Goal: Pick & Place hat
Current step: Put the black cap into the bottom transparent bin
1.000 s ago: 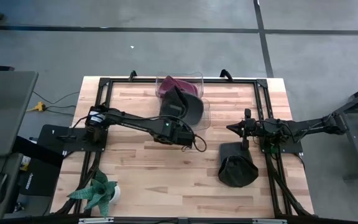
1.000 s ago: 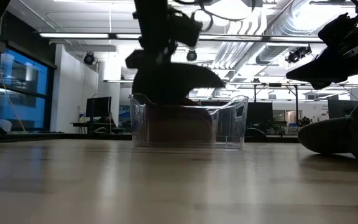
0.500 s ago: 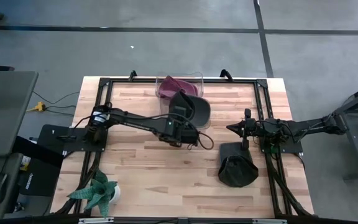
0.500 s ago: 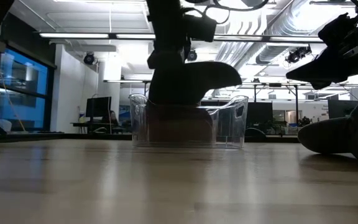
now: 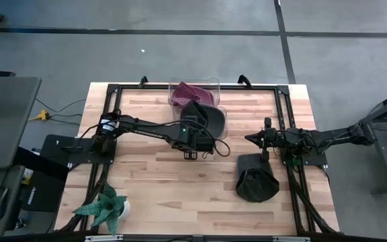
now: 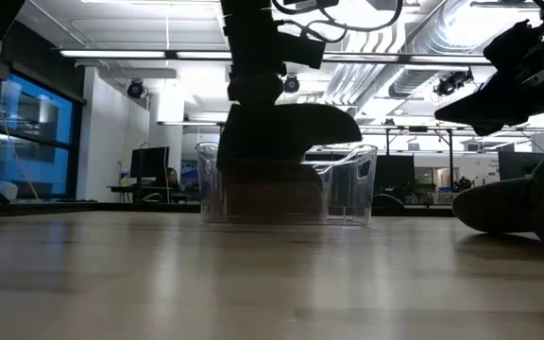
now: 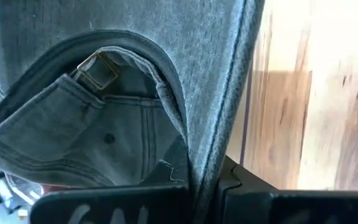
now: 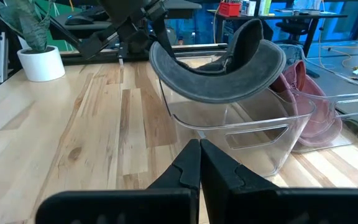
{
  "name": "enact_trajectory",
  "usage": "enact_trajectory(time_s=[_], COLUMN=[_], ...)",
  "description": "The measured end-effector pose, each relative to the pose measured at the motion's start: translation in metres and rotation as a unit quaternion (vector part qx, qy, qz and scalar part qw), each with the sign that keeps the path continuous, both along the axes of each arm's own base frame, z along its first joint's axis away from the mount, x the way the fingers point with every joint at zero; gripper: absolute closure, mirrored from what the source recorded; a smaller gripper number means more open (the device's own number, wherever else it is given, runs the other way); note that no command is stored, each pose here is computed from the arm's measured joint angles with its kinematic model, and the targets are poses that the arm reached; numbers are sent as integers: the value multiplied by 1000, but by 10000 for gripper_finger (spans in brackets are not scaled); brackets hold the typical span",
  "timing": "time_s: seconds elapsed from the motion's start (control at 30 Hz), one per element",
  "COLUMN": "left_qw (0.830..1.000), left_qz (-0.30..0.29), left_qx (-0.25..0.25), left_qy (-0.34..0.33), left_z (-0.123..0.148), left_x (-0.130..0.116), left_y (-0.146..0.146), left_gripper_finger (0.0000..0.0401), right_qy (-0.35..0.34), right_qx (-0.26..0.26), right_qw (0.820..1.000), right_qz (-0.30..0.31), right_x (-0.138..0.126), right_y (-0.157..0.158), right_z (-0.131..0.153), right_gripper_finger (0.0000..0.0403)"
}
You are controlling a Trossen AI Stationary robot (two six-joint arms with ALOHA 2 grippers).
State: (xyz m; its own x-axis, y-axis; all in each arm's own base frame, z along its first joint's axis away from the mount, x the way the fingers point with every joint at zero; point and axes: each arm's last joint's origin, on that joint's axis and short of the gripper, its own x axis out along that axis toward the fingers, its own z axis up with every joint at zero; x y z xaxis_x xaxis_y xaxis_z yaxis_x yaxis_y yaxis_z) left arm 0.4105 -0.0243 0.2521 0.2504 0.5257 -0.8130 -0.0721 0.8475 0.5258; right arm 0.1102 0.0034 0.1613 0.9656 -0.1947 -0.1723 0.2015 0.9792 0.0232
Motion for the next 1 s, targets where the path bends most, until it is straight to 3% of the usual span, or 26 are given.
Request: enact_trajectory(time_s=[0.3,0.73,1.0], left_qw=[999,999,998], left_qz=[16,27,35], left_qx=[-14,-16,20], left_qy=[-25,-35,-49], left_z=[0,0,2], left_x=[3,4,5], left_y=[2,2,3], left_gripper_finger=[376,252,207], right_qy=[0,0,0], right_qx=[0,0,0], right_qw=[1000,1000,1000], right_qz=[0,0,0], right_x=[0,0,0], right_y=[0,0,0], right_z=[0,0,0], right_gripper_finger=[402,402,402])
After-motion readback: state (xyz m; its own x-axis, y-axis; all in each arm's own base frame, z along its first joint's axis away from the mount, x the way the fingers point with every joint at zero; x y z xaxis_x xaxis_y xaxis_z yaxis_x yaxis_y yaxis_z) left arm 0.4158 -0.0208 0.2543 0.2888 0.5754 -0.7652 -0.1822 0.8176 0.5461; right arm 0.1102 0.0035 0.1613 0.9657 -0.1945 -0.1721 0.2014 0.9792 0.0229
